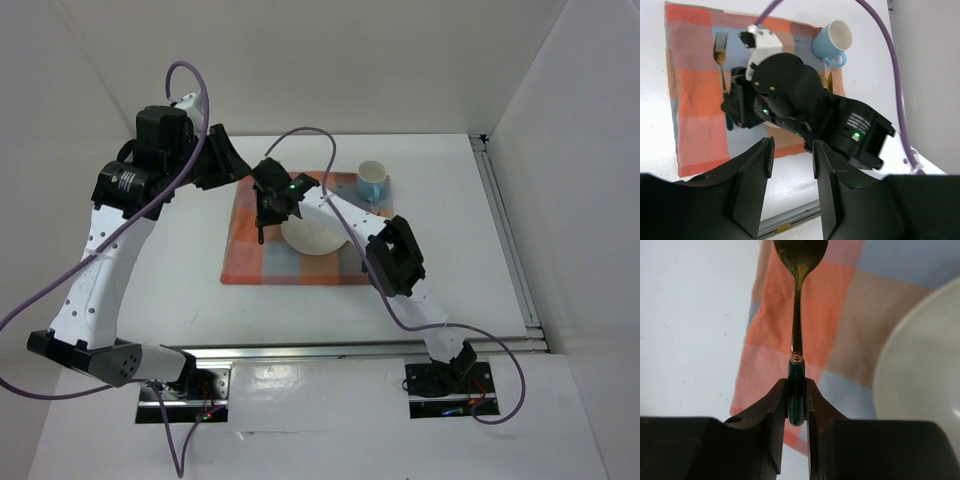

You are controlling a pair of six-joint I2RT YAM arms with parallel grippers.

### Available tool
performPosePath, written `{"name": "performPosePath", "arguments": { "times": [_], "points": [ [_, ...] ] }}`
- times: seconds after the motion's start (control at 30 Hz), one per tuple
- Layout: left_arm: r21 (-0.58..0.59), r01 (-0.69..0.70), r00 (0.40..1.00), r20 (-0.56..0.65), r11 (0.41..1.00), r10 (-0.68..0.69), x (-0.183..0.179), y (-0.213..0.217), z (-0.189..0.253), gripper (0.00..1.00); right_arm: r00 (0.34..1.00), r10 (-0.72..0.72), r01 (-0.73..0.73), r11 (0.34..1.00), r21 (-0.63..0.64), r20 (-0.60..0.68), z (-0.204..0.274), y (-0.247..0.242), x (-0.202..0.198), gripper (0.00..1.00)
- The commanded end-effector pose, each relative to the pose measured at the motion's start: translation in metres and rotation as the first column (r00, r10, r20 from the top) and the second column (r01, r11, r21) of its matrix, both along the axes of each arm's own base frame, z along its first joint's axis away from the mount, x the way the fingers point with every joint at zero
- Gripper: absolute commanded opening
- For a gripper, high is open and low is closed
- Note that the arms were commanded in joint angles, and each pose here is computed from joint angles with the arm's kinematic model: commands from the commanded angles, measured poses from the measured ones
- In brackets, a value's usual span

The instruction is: Set the dinner table for one person

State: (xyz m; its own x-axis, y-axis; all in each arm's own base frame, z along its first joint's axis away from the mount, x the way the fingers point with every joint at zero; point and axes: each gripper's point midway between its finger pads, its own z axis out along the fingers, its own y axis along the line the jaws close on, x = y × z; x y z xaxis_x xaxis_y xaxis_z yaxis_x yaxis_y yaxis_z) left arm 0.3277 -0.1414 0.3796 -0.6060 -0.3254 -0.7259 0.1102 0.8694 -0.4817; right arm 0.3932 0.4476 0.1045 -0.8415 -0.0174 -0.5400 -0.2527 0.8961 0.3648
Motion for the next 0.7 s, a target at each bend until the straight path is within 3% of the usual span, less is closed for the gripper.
{"name": "performPosePath", "arguments": {
  "times": [0.0,0.23,0.3,0.33,0.37,0.4,0.67],
  "points": [
    [-0.025,-0.002,1.000,0.023,1.000,0.003,0.005,-0.001,0.004,0.53,0.999,0.049,-0.051,0.995,0.090,0.022,0.005,0.034,0.005,0.00],
    [-0.009,0.002,1.000,-0.003,1.000,-0.002,0.002,0.000,-0.004,0.53,0.998,0.002,0.006,0.991,0.134,-0.059,-0.028,0.043,0.009,0.02],
    [0.001,-0.003,1.000,-0.010,1.000,0.003,0.002,0.004,-0.006,0.53,0.997,-0.007,0.017,0.991,0.132,-0.073,-0.035,0.042,0.008,0.15],
    [0.001,-0.003,1.000,-0.010,1.000,0.003,0.002,0.004,-0.006,0.53,0.998,-0.012,0.022,0.988,0.151,-0.064,-0.028,0.045,0.009,0.38],
    [0.001,-0.003,1.000,-0.010,1.000,0.003,0.002,0.004,-0.006,0.53,0.997,-0.013,0.024,0.990,0.140,-0.074,-0.034,0.043,0.007,0.48],
    [0.004,-0.003,1.000,-0.019,1.000,0.003,0.002,0.004,-0.010,0.53,0.997,-0.020,0.029,0.990,0.136,-0.069,-0.031,0.040,0.007,0.52],
    [0.017,-0.021,1.000,0.024,1.000,0.020,0.002,0.012,0.007,0.53,0.999,-0.034,0.028,0.975,0.218,0.023,0.046,0.029,0.003,0.55]
  ]
}}
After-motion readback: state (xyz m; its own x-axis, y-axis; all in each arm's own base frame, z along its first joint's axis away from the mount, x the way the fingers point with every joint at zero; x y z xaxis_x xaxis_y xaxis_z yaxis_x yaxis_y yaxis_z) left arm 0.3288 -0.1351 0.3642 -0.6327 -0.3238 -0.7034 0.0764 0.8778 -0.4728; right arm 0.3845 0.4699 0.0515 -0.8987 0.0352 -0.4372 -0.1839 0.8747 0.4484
